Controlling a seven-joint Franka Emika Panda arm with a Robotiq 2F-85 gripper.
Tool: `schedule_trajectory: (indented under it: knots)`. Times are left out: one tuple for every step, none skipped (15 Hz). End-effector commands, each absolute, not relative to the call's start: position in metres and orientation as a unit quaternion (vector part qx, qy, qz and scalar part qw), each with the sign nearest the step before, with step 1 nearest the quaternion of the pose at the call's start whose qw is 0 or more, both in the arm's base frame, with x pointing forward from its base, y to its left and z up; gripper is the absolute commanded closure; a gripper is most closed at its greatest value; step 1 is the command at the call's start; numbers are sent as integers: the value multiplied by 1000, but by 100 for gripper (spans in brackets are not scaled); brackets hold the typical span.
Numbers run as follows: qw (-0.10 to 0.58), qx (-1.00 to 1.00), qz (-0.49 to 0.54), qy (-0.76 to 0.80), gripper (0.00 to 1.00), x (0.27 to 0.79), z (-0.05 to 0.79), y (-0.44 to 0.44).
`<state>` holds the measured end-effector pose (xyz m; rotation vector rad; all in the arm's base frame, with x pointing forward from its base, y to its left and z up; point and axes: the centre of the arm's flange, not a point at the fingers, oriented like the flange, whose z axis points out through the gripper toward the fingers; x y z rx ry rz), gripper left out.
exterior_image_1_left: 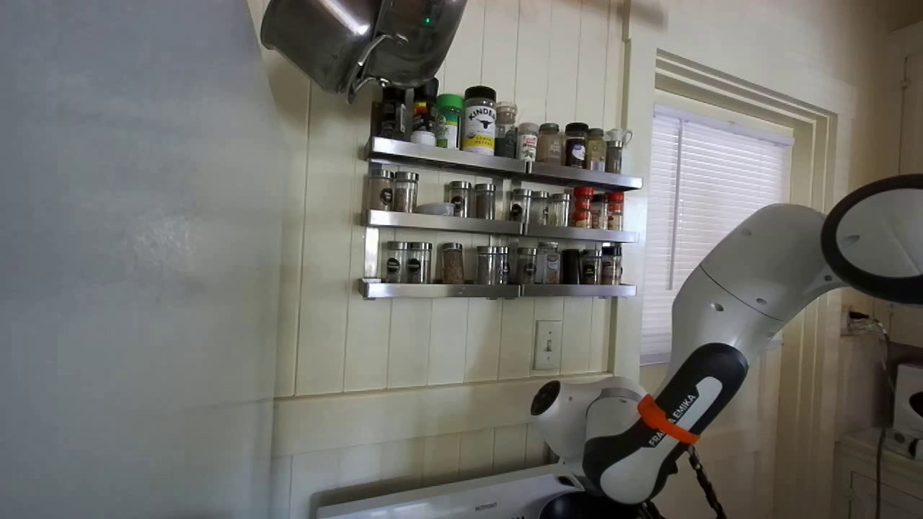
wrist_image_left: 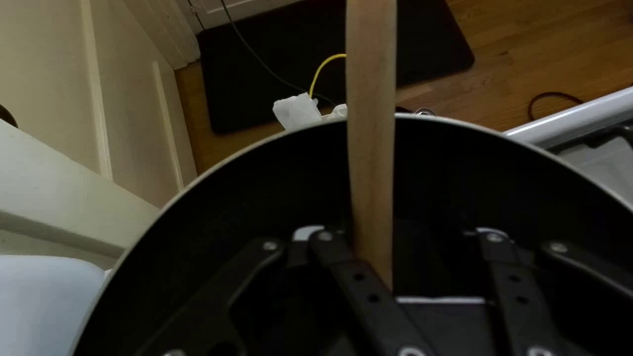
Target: Move the silver bowl forward, then use the wooden spoon to stir in the pan
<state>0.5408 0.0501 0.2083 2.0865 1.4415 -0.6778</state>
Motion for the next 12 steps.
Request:
schedule_trajectory:
  knots:
    - [243, 773, -240, 535, 17, 524, 215, 48]
    - [249, 774, -237, 532, 10, 521, 219, 49]
    - [258, 777, -231, 526, 1, 514, 230, 52]
    - [261, 783, -224, 519, 0, 508, 239, 54]
    - [262, 793, -209, 510, 0, 499, 251, 54]
    - [256, 803, -195, 502, 0, 491, 261, 54]
    - [243, 818, -174, 491, 0, 483, 270, 53]
    - [229, 832, -157, 480, 0, 476, 278, 52]
    - [218, 843, -139, 472, 0, 469, 284, 51]
    - [206, 854, -121, 463, 0, 461, 291, 50]
    - [195, 865, -105, 450, 0, 452, 297, 46]
    - [182, 877, -90, 436, 0, 442, 304, 38]
